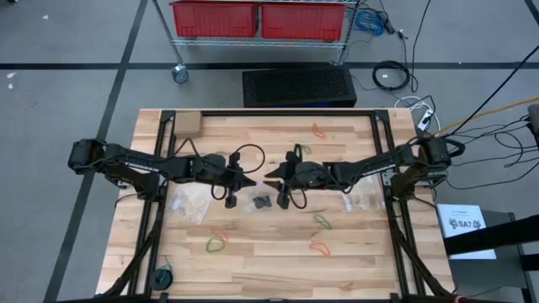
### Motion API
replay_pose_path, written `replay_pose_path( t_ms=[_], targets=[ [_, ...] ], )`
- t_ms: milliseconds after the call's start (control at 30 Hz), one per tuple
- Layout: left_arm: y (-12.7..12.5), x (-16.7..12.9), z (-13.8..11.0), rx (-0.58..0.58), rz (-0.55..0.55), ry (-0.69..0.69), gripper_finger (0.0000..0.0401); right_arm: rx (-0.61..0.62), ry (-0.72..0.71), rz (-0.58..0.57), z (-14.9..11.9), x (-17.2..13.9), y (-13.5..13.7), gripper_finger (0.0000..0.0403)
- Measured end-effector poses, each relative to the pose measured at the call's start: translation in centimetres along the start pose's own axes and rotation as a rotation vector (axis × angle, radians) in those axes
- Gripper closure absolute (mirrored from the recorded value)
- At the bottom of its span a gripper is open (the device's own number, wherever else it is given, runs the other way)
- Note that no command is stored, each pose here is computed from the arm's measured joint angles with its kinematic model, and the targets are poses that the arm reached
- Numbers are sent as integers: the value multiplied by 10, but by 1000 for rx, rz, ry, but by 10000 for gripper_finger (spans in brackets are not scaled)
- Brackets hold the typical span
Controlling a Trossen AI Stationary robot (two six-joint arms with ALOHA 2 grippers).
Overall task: Sort rubber bands
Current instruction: Close the top left transparent zip bag
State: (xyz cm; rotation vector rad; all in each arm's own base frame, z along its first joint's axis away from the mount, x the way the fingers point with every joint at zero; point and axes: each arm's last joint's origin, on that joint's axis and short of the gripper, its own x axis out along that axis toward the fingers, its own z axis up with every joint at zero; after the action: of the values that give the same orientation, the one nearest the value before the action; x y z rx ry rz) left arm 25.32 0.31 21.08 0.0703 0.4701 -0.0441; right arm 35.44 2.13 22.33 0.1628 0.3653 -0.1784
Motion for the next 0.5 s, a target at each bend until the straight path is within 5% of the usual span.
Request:
replay_pose_path(
  t_ms=[500],
  targets=[
    [0,0,0,-1,8,6,401,57,27,19,6,-13,5,294]
  ],
)
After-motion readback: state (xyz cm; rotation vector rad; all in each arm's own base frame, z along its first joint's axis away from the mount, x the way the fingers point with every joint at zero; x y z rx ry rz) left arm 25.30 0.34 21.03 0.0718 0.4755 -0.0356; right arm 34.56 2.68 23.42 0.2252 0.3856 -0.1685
